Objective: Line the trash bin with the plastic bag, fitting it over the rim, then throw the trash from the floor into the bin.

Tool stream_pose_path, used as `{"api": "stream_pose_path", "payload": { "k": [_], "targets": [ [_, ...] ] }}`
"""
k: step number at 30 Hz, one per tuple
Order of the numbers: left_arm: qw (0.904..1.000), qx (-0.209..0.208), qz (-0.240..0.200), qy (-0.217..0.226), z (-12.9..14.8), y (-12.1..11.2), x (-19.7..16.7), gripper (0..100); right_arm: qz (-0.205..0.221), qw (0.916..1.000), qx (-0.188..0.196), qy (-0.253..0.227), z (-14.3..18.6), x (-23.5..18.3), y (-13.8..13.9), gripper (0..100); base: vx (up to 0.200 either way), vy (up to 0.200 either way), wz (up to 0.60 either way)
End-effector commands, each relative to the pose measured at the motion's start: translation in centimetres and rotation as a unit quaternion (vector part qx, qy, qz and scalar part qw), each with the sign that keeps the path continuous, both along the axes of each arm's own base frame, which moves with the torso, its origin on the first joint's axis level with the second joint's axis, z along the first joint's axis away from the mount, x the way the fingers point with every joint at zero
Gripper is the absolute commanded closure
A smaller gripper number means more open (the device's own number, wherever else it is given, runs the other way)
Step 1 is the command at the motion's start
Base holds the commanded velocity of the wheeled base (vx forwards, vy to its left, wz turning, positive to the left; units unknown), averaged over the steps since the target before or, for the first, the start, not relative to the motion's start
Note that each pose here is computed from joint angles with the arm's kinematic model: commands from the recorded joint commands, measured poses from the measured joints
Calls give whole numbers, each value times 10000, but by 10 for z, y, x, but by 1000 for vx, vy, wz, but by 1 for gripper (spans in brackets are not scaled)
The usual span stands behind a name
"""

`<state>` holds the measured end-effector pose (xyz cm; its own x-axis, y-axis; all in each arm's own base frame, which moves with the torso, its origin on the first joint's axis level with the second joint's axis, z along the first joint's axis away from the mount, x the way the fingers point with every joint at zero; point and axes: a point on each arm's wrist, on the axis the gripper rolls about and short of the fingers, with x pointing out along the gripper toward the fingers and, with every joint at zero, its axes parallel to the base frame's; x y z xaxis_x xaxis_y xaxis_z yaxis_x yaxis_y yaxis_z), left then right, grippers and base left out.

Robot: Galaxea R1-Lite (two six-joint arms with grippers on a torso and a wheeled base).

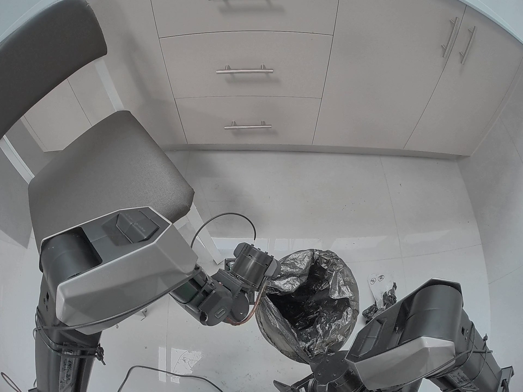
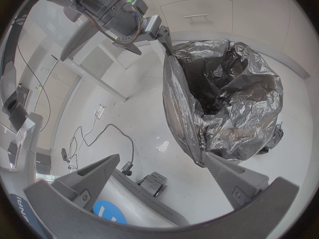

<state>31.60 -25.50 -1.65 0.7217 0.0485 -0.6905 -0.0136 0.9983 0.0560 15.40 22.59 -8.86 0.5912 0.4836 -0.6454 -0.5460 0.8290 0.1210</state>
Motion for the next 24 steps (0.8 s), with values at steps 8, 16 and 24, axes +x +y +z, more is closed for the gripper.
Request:
{"api": "stream_pose_path", "payload": {
  "k": [8, 16, 24],
  "targets": [
    [10000, 6, -6, 25, -1, 1, -1, 0, -465, 9989, 108, -16, 22, -11, -15, 0, 0, 0, 0],
    [10000, -39, -5, 53, -2, 1, -1, 0, -392, 9992, 14, 87, 19, -17, -17, 0, 0, 0, 0],
    [10000, -87, 14, 28, 1, 1, -1, 0, -402, 9990, -75, 163, 6, -14, -15, 0, 0, 0, 0]
  ]
}}
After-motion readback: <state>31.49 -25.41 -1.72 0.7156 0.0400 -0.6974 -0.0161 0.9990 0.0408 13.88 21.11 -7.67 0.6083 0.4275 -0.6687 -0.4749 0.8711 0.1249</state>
